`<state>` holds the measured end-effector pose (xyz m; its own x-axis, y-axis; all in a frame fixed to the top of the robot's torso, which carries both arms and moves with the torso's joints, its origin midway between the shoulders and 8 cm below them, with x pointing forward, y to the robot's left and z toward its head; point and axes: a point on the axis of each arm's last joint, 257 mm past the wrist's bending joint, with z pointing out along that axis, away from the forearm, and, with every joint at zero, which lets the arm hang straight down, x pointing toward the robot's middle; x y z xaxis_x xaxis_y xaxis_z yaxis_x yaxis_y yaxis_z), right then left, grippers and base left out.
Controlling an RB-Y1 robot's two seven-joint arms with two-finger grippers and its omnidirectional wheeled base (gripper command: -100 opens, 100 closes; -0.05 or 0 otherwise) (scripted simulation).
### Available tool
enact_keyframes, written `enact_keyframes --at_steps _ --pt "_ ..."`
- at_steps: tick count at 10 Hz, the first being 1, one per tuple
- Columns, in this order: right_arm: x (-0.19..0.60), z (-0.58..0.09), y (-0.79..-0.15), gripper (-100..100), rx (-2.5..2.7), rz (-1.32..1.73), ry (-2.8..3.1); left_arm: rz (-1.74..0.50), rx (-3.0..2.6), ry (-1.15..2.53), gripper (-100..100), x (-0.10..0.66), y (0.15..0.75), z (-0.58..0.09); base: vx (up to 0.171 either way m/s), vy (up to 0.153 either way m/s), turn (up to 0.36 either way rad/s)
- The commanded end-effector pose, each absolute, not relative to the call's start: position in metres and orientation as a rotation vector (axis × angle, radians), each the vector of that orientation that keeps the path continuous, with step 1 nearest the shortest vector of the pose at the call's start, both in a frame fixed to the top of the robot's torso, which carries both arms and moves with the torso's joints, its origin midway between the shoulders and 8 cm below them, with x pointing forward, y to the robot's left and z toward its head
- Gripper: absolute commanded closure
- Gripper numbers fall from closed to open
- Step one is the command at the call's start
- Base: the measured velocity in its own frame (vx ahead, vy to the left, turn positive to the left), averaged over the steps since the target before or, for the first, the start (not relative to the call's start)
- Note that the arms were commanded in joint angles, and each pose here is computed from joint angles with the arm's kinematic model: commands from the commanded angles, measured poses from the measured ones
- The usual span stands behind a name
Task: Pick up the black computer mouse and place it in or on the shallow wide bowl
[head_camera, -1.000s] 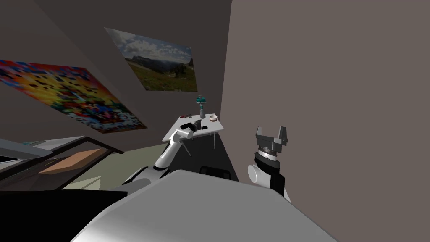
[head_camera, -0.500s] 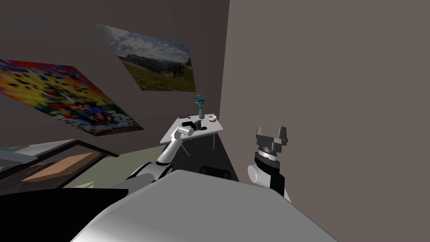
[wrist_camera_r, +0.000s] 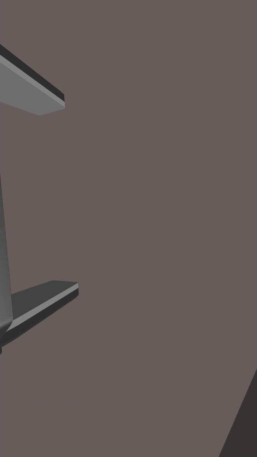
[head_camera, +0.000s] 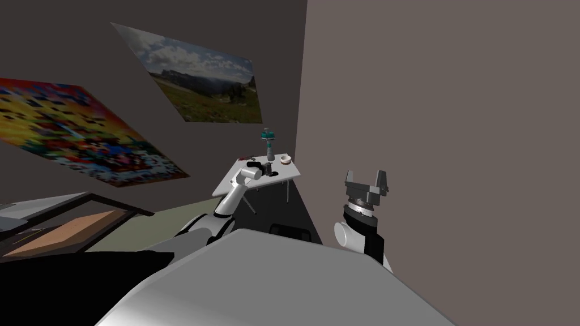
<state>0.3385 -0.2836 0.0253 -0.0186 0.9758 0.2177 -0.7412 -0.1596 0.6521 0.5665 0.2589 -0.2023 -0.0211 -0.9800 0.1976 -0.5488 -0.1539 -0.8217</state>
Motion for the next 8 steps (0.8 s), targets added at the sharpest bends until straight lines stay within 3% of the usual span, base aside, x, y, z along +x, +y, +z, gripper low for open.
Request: enact_keyframes --at_steps 1,8 --pt "0.338 0.025 -0.284 0 0.74 1.585 0.419 -1.066 -1.797 1.606 -100 0.57 0.259 -0.204 0.029 0.027 -0.08" --pt "0.338 0.025 -0.284 0 0.74 1.585 0.419 -0.979 -1.985 1.663 -100 0.565 0.256 -0.216 0.041 0.028 -0.06"
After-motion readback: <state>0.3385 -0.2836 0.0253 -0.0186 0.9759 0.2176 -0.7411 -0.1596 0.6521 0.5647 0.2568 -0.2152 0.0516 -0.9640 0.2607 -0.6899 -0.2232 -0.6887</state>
